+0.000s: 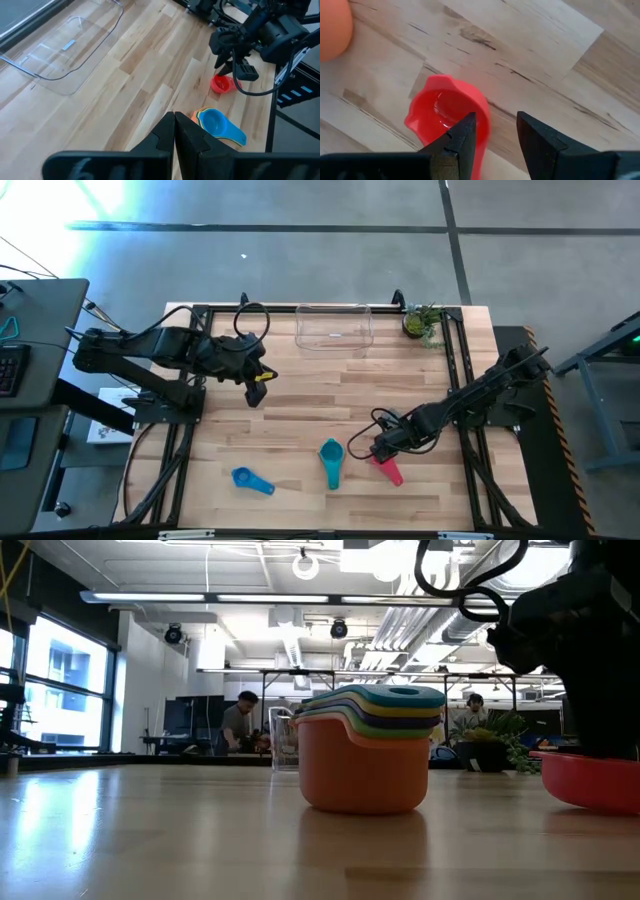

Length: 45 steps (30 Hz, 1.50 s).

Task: Nest measuring cups in basket
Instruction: Stack the red measuring cup on top of the light blue measuring cup

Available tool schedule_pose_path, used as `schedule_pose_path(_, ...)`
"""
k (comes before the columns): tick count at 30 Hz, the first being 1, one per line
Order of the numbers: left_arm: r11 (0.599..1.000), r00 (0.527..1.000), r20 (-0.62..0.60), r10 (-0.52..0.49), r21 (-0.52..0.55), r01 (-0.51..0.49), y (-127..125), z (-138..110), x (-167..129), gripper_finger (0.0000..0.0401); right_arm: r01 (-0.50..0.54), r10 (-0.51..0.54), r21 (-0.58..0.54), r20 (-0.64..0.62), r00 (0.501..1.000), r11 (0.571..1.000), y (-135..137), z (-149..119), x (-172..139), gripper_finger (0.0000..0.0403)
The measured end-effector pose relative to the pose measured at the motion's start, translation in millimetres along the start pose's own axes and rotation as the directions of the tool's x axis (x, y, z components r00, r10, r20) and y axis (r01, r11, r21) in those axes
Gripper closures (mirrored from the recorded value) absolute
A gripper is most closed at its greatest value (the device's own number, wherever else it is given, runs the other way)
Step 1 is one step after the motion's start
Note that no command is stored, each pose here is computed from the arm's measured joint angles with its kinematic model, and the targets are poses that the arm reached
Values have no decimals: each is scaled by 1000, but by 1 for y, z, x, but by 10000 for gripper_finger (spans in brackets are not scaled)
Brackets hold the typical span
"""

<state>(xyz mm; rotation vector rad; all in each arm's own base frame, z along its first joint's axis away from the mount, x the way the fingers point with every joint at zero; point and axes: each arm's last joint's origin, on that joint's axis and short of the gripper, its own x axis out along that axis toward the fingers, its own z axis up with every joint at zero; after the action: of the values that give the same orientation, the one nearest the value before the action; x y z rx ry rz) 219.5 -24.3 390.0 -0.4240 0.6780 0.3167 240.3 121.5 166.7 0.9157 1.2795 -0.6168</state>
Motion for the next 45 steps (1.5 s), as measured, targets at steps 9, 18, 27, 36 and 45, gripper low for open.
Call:
schedule_pose_path(9, 1000, 1000, 12, 17, 0, -17, 0, 0, 0, 398, 18, -17, -17, 14, 1000, 1000, -1, 0, 2, 270)
schedule_pose_path(18, 1000, 999, 20, 29, -2, -29, 1, 1, 0, 398, 47, -47, -14, -7, 999, 999, 1, 1, 15, 270)
schedule_pose_path(27, 1000, 999, 20, 29, -3, -28, 1, 1, 0, 398, 35, -35, -5, -13, 999, 999, 2, 1, 15, 349)
schedule_pose_path(36, 1000, 999, 20, 28, -2, -28, 1, 1, 0, 398, 36, -35, 54, -25, 999, 998, 2, 1, 15, 391)
schedule_pose_path(45, 998, 997, -35, 65, 20, -64, 4, -5, 0, 398, -32, 39, 141, -43, 998, 989, 4, 0, -1, 399)
